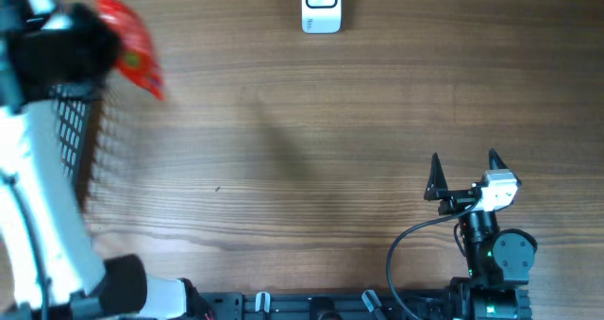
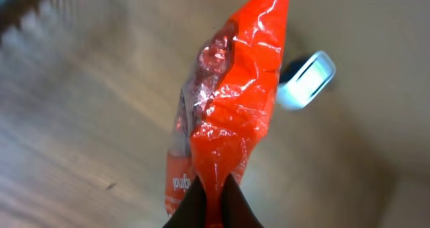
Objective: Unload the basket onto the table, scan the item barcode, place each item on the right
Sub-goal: 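Carry the red snack bag out and drop it on the table, then reach into the basket and grasp the cream printed bag with the left gripper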
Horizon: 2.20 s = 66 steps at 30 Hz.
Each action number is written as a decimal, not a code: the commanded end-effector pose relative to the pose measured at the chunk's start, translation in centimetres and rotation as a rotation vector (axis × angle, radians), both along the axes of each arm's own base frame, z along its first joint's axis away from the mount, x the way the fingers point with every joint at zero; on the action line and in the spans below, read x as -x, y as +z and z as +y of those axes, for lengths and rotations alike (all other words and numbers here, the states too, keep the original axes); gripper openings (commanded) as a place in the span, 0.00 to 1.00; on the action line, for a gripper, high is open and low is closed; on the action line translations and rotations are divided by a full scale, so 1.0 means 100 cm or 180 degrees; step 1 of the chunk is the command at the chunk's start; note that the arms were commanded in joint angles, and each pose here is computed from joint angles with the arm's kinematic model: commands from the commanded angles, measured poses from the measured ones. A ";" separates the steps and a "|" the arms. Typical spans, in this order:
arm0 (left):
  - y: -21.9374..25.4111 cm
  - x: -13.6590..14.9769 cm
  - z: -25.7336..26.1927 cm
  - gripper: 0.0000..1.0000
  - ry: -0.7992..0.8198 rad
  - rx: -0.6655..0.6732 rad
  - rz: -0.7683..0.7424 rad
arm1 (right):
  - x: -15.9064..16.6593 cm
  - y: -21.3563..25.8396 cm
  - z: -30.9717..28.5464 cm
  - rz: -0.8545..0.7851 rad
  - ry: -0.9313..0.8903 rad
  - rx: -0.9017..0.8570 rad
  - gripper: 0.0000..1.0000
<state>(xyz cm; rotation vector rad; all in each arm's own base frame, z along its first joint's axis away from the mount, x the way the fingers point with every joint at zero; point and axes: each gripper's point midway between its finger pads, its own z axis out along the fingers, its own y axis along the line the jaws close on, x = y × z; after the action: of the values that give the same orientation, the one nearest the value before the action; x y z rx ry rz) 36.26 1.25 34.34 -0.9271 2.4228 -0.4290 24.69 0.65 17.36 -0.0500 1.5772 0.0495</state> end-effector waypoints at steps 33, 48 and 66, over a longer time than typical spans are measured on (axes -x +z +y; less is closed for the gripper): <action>-0.143 -0.023 -0.056 1.00 -0.0550 -0.1230 0.1469 | 0.000 0.002 -0.005 -0.0023 -0.0075 -0.0023 1.00; 0.004 0.071 0.249 1.00 0.2660 -0.1063 0.0275 | 0.000 0.002 -0.005 -0.0023 -0.0075 -0.0023 1.00; -0.177 0.072 0.311 1.00 0.1967 -0.0592 0.1891 | 0.000 0.002 -0.005 -0.0023 -0.0075 -0.0023 1.00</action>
<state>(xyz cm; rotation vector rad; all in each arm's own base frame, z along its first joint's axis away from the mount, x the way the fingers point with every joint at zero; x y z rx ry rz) 28.85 32.68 19.43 -1.8733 2.2666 0.3582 24.69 0.65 17.36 -0.0500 1.5772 0.0495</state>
